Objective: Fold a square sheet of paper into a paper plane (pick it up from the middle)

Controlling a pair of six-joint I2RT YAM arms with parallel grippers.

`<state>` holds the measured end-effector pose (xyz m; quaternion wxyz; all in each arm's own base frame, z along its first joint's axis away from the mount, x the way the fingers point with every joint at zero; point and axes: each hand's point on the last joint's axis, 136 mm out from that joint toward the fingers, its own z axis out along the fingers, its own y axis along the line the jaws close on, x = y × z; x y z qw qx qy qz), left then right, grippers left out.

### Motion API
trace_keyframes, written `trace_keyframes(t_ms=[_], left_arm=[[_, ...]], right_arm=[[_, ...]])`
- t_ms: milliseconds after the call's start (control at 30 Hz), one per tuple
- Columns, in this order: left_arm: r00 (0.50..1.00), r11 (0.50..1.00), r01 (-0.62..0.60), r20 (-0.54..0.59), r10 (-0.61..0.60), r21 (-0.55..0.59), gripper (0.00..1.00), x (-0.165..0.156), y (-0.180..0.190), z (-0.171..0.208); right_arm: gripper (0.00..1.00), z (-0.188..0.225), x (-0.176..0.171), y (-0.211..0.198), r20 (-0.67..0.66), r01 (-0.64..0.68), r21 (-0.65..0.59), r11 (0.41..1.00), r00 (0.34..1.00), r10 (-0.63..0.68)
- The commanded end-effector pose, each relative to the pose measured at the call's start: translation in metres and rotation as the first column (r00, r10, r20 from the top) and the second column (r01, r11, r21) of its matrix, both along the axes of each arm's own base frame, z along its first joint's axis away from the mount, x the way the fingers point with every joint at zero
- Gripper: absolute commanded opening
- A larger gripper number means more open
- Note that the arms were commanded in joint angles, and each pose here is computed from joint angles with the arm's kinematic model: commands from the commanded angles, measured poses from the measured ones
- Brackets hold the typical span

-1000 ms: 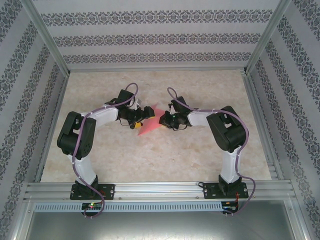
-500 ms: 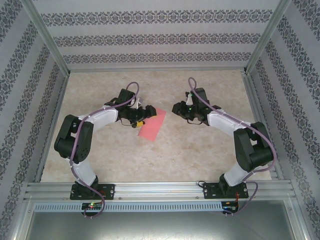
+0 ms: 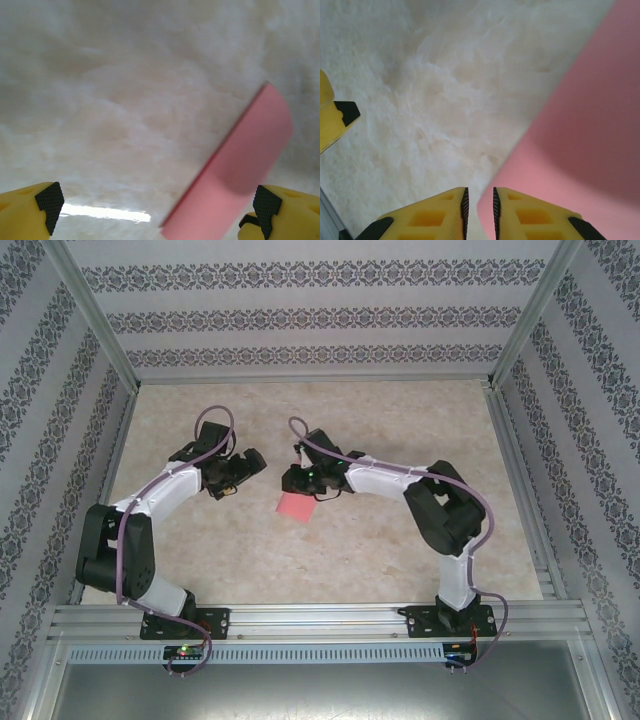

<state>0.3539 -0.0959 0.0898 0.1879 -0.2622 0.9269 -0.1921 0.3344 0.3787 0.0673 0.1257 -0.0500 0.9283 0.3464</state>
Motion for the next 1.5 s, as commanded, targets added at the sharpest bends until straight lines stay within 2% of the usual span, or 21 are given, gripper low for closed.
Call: trace_keyframes(t_ms=[0,200,400,500,667,733,833,933,1067,1233,1333,1467], left_arm=[[0.995,0.995,-0.091,-0.025,0.092,0.032,1.0,-0.011,0.02,-0.002],[0.997,0.997,-0.079,-0.021,0.079,0.022,1.0,-0.01,0.021,-0.001],[0.999,1.0,-0.027,-0.027,0.027,-0.009,1.0,-0.008,0.011,-0.004],[1.0,0.999,-0.001,-0.027,0.001,-0.032,1.0,-0.006,0.005,-0.005],[0.999,0.996,0.043,-0.028,-0.046,-0.077,1.0,-0.004,-0.006,-0.008],[0.998,0.994,0.061,-0.024,-0.064,-0.095,0.99,-0.003,-0.011,-0.008],[0.995,0.987,0.1,-0.009,-0.102,-0.125,0.95,-0.001,-0.023,-0.008],[0.987,0.973,0.162,0.02,-0.161,-0.166,0.84,0.003,-0.041,-0.005],[0.967,0.949,0.254,0.054,-0.248,-0.189,0.75,0.005,-0.069,0.0],[0.927,0.9,0.375,0.099,-0.362,-0.223,0.62,0.006,-0.113,0.004],[0.904,0.875,0.426,0.089,-0.417,-0.228,0.5,0.003,-0.136,-0.002],[0.893,0.866,0.449,0.062,-0.447,-0.22,0.34,0.0,-0.155,-0.02]], right_arm=[[0.23,-0.008,0.002,0.011,-0.037,-0.001,-0.025,1.0,0.999,0.0],[0.23,-0.033,-0.009,0.018,-0.091,-0.042,-0.067,0.997,0.995,0.036],[0.23,-0.05,-0.024,0.008,-0.12,-0.106,-0.126,0.986,0.989,0.09],[0.23,-0.054,-0.033,-0.003,-0.125,-0.177,-0.169,0.97,0.98,0.158],[0.23,-0.056,-0.056,-0.032,-0.123,-0.371,-0.226,0.901,0.928,0.351],[0.24,-0.056,-0.062,-0.045,-0.131,-0.413,-0.228,0.881,0.91,0.393],[0.25,-0.043,-0.064,-0.051,-0.113,-0.433,-0.184,0.882,0.901,0.419],[0.32,-0.006,-0.057,-0.042,-0.014,-0.375,-0.102,0.922,0.927,0.375],[0.42,0.03,-0.037,-0.055,0.053,-0.18,0.001,0.984,0.982,0.179],[0.49,0.031,-0.021,-0.101,0.048,0.054,-0.016,0.998,0.997,-0.053],[0.57,0.028,-0.02,-0.118,0.048,0.116,-0.02,0.993,0.992,-0.115],[0.61,0.019,-0.02,-0.133,0.021,0.173,-0.047,0.984,0.985,-0.172]])
